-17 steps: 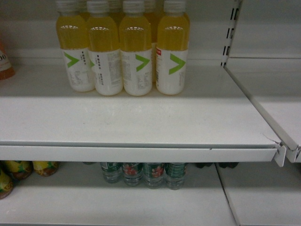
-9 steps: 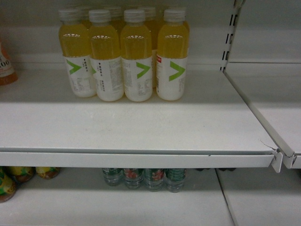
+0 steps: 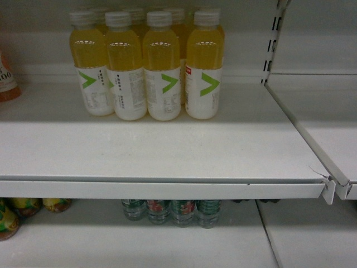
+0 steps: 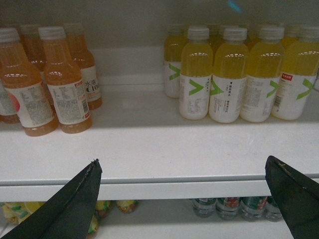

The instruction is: Move water from second to third shelf

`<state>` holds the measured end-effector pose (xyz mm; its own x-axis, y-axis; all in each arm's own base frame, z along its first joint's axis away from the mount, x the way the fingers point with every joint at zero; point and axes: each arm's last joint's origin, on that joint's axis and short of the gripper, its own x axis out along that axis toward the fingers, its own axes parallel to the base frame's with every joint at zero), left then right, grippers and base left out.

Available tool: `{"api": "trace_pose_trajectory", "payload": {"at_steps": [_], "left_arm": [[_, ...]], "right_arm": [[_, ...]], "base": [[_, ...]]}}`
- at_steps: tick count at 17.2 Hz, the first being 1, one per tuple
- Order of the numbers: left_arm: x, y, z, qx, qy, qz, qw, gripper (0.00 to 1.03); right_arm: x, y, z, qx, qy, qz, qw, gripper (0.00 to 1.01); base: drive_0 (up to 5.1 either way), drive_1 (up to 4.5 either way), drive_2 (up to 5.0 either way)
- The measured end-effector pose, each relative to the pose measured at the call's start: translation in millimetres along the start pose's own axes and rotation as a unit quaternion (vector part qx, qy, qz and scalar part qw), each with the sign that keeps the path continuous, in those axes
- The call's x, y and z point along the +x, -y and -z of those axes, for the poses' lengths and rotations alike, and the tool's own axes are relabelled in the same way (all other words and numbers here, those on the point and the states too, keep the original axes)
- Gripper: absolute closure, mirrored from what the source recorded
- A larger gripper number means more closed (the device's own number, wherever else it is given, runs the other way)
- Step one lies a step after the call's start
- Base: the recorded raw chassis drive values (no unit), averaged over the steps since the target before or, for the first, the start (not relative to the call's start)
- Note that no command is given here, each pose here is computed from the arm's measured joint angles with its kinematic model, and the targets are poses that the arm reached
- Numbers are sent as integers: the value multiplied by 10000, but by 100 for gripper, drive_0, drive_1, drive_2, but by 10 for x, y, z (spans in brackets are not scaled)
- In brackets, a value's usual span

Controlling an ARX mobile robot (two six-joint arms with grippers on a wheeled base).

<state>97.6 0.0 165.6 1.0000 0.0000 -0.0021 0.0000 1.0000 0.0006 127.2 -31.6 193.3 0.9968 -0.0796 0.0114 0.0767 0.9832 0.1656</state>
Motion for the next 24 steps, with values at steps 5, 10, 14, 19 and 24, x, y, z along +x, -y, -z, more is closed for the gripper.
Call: {"api": "trace_pose_trajectory", "payload": {"at_steps": [5, 10, 14, 19, 24], "left_arm": [[0, 0, 0, 0, -2, 2, 10000, 5], [0, 0, 0, 0, 2, 0, 10000, 5], [0, 0, -1, 0, 4, 2, 10000, 5], [0, 0, 0, 0, 0, 2, 10000, 5], [0, 0, -1, 0, 4, -2, 10000, 5]], "right_arm": [[0, 2, 1, 2, -4, 22, 10000, 61], [0, 2, 3, 3, -12, 19, 10000, 61], [0, 2, 3, 4, -15, 22, 10000, 61], [0, 1, 2, 2, -7, 13, 10000, 61], [0, 1, 2, 3, -11, 12, 10000, 61]], "base": [[-441, 158, 344], [-484, 138, 329], [-484, 138, 329], [-492, 204, 280], [-500, 246, 246]]}}
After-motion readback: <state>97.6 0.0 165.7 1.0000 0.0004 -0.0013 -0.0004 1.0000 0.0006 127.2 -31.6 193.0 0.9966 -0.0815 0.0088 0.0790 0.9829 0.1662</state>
